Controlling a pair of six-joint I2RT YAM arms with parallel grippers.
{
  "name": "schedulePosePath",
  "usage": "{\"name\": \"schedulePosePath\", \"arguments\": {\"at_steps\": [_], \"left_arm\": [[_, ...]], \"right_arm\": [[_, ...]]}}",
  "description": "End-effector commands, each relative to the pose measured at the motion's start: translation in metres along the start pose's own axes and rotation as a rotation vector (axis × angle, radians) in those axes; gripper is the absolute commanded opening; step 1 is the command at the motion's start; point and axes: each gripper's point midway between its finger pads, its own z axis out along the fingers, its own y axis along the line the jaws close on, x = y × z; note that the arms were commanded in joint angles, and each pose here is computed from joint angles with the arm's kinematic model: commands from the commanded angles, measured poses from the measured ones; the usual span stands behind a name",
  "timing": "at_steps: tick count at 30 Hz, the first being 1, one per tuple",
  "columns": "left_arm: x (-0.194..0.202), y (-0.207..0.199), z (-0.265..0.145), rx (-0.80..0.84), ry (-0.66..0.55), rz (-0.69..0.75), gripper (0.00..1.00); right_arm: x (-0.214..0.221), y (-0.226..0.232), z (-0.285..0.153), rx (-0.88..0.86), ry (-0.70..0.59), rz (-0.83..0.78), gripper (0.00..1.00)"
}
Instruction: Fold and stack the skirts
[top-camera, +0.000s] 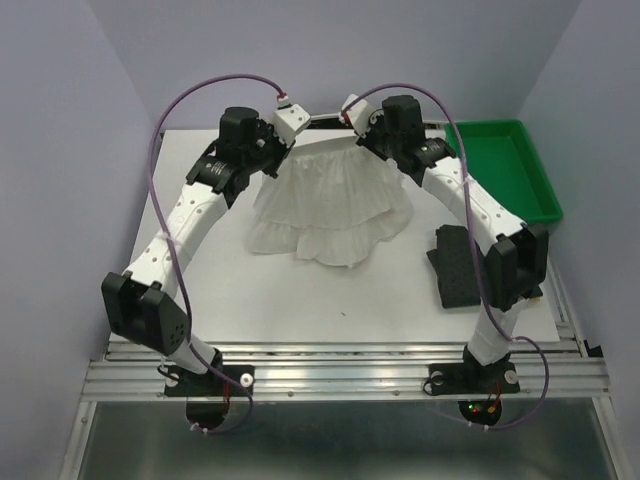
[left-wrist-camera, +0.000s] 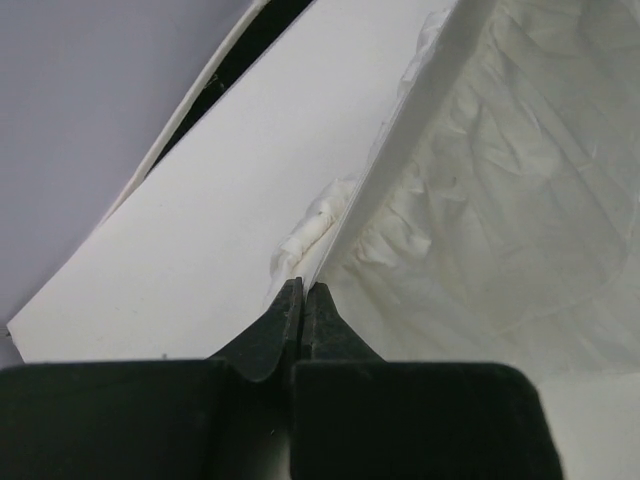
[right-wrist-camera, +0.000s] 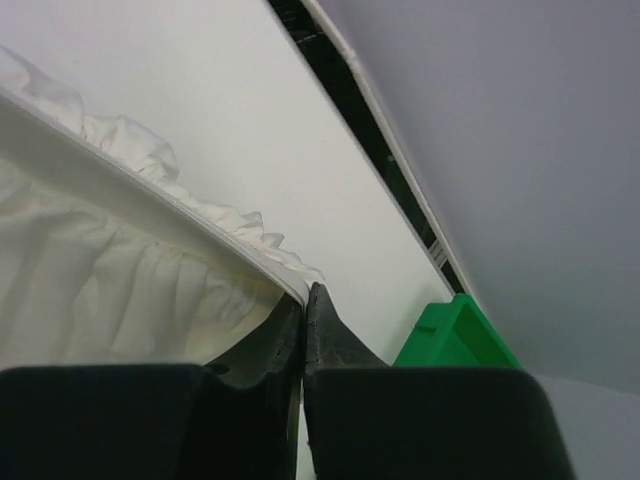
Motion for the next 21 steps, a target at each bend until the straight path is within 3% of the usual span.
{"name": "schedulePosePath", "arguments": {"at_steps": [1, 3, 5, 9, 12, 14, 16, 18, 19, 21], "left_arm": [[-0.062, 0.090, 0.004, -0.277, -0.180, 0.038, 0.00], [-0.061, 0.111, 0.024, -0.318, -0.182, 0.048, 0.00], [-0.089, 0.138, 0.023, -0.401, -0.257, 0.081, 0.00], [-0.119, 0.183, 0.025, -0.548, -0.362, 0.121, 0.00], [-0.125, 0.185, 0.027, -0.560, -0.414, 0.237, 0.00], [-0.099, 0.174, 0.047, -0.532, -0.361, 0.346, 0.00], [-0.054, 0.156, 0.074, -0.483, -0.271, 0.399, 0.00], [-0.024, 0.142, 0.091, -0.455, -0.208, 0.486, 0.00], [0.015, 0.126, 0.105, -0.414, -0.144, 0.511, 0.00], [0.050, 0.106, 0.115, -0.397, -0.063, 0.613, 0.00]], "right_arm": [[-0.030, -0.126, -0.006, 0.395, -0.109, 0.072, 0.01], [-0.035, -0.146, 0.014, 0.482, -0.153, 0.078, 0.01], [-0.042, -0.171, 0.016, 0.588, -0.188, 0.082, 0.01], [-0.074, -0.234, -0.004, 0.855, -0.345, 0.117, 0.01], [-0.067, -0.232, 0.005, 0.932, -0.390, 0.113, 0.01], [-0.062, -0.219, 0.011, 0.903, -0.403, 0.073, 0.01], [-0.031, -0.171, 0.046, 0.810, -0.373, -0.006, 0.01], [-0.018, -0.146, 0.047, 0.819, -0.388, -0.097, 0.01], [0.017, -0.097, 0.073, 0.717, -0.336, -0.163, 0.01], [0.037, -0.062, 0.074, 0.725, -0.344, -0.273, 0.01]]}}
